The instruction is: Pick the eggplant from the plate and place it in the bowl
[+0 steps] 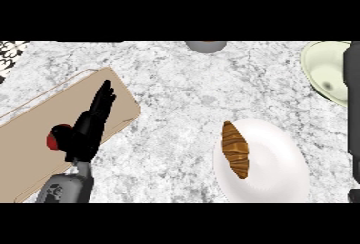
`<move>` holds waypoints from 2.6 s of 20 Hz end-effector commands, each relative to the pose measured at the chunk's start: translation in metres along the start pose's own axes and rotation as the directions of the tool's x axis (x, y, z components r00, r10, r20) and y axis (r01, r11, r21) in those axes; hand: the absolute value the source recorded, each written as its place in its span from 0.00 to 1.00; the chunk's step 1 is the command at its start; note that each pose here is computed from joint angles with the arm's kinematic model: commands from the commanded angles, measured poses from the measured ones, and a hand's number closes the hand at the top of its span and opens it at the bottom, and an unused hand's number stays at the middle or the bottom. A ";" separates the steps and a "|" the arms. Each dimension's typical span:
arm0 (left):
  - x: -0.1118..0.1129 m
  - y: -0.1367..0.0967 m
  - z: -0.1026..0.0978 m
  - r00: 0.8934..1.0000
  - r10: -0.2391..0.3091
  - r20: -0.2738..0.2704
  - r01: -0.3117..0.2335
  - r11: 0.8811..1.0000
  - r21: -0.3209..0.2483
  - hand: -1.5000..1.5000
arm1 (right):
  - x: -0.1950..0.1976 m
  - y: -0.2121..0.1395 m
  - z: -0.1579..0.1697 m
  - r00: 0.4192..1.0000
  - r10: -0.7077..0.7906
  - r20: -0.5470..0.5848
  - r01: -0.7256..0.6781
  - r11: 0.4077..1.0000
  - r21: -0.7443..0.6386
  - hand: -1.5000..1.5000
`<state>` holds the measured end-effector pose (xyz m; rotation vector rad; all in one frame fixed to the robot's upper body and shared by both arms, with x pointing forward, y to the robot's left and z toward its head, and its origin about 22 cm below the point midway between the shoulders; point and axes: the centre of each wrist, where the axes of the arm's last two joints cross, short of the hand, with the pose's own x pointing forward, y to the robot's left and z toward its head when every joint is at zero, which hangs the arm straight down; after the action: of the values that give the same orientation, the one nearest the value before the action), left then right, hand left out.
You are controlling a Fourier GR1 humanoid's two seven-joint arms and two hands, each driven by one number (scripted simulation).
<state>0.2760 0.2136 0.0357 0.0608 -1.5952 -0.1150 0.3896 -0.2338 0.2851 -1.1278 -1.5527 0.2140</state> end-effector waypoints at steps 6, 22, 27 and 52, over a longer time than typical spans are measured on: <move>-0.004 0.011 0.000 1.000 -0.006 0.007 0.006 1.000 -0.014 0.50 | -0.068 -0.001 -0.038 0.956 0.284 -0.067 -0.285 0.959 -0.003 1.00; 0.003 -0.015 0.001 1.000 0.002 0.005 -0.002 1.000 -0.016 0.50 | -0.214 -0.004 -0.060 0.902 0.366 -0.227 -0.372 0.928 0.020 1.00; -0.012 -0.013 -0.003 1.000 -0.004 0.008 0.004 1.000 -0.012 0.50 | -0.261 -0.002 -0.040 0.927 0.206 -0.314 -0.170 0.976 0.138 0.00; -0.008 -0.008 0.006 1.000 -0.006 -0.013 0.006 1.000 0.001 0.50 | -0.299 -0.075 -0.038 0.897 -0.411 -0.163 0.392 0.910 -0.135 0.00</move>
<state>0.2757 0.2109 0.0300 0.0633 -1.5906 -0.1157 0.3682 -0.4909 0.1589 -0.9199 -1.5549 -0.1674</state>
